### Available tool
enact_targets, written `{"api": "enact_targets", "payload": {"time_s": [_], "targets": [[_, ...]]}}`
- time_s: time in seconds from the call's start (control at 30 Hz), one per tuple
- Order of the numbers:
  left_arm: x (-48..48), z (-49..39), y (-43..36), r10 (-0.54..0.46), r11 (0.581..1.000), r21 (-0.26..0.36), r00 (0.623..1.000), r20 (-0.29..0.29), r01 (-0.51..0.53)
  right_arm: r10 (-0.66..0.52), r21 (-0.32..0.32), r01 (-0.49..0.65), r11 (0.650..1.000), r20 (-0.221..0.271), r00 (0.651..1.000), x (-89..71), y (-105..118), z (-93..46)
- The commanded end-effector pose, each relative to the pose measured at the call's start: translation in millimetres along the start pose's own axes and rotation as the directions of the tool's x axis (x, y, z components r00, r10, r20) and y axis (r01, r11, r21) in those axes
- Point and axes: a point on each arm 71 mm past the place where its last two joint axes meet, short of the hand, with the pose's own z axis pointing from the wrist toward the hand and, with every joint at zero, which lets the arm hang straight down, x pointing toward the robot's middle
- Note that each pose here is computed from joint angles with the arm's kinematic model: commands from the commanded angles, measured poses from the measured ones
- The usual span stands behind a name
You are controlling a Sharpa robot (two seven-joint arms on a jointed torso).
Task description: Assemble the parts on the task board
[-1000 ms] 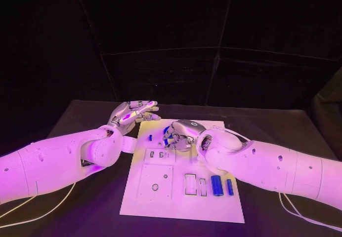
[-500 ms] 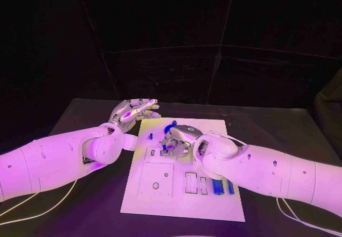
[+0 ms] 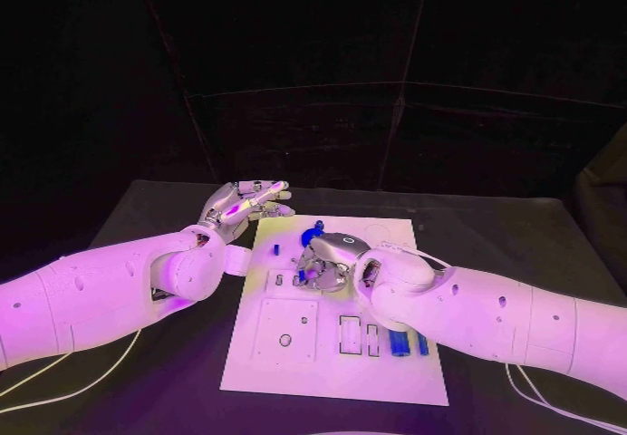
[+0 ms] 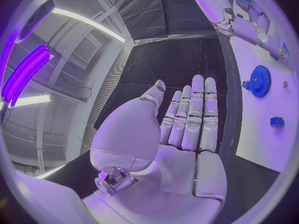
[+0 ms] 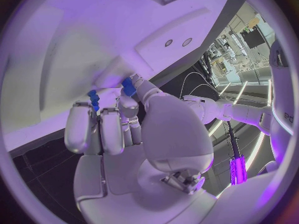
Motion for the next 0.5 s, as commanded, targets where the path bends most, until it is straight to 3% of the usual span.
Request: {"api": "enact_targets", "payload": {"time_s": [0.03,0.5], "targets": [[1.6,0.9,-1.5,-0.003,1.0,0.009,1.0,-0.011,0.003,-0.014,-0.002,0.014,1.0,-0.027,1.0,2.1,0.8,0.0],[1.5,1.2,-1.3,-0.003,1.0,0.008,1.0,-0.012,0.003,-0.034,0.015,0.035,0.999,-0.053,0.998,4.3,-5.9,-1.7]]}}
